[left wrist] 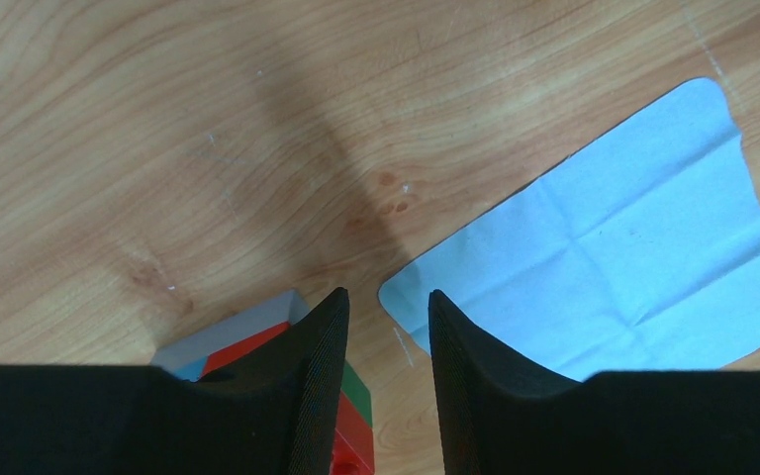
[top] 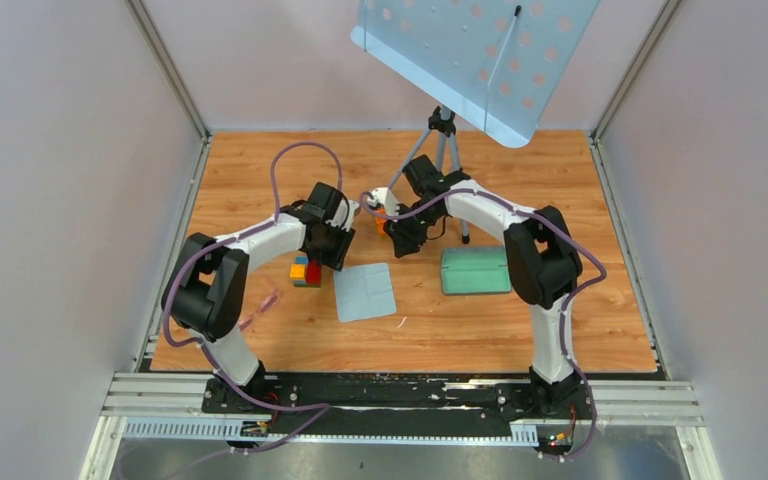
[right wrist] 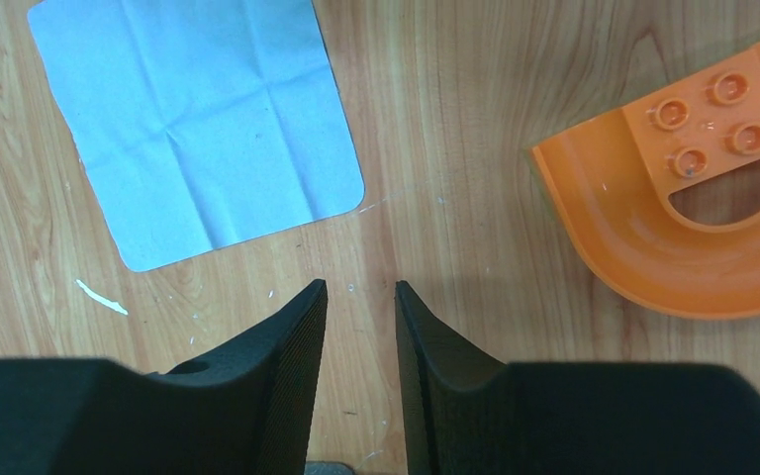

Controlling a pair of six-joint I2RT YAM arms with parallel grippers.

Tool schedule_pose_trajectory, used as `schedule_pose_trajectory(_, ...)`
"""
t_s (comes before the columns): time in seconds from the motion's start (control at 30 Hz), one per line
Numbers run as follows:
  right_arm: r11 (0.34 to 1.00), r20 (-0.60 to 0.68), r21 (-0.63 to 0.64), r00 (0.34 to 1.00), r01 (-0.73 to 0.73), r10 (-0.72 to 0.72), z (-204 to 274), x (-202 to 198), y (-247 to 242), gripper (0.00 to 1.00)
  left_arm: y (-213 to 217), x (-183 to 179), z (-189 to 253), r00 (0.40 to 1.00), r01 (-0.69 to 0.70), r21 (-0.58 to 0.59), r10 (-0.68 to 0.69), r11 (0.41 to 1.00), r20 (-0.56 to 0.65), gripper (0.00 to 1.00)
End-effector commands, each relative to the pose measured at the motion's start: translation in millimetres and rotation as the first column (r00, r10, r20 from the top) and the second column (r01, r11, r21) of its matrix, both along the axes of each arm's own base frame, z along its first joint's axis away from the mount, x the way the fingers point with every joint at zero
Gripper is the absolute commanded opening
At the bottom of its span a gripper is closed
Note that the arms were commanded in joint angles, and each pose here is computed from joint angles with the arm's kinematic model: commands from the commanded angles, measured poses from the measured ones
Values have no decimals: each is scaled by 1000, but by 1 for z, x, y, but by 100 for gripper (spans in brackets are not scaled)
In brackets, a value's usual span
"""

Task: Organize the sunglasses
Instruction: Fold the glasses cleaning cloth at the center of the board.

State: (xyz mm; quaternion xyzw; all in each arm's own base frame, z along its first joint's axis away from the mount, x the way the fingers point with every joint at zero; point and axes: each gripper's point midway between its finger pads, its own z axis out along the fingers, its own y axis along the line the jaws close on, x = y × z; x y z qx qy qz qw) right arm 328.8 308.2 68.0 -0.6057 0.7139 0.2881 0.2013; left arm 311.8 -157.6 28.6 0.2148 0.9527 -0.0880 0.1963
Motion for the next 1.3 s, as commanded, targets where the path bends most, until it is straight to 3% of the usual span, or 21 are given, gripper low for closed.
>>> schedule_pose_trajectory(0.0, 1000, -45, 16, 999, -7, 7, -9, -5, 14, 35, 6, -2, -9, 1000, 9, 20, -9, 1000, -9, 39)
schedule_pose_trajectory(0.6, 999, -79, 33, 997, 9, -6, -18, -7, 25, 35, 6, -13, -25, 997, 25, 21, -23, 999, -68, 22)
schedule_pose_trajectory(0.9, 997, -93, 70, 995, -31, 38, -23, -10, 32, 41, -1, -18, -26, 996, 29, -24, -31, 999, -88, 0)
schedule_pose_trajectory(1.27, 998, -116, 60, 993, -10, 17, -37, -4, 38, 40, -3, -19, -27, 995, 17, -34, -20, 999, -101, 0)
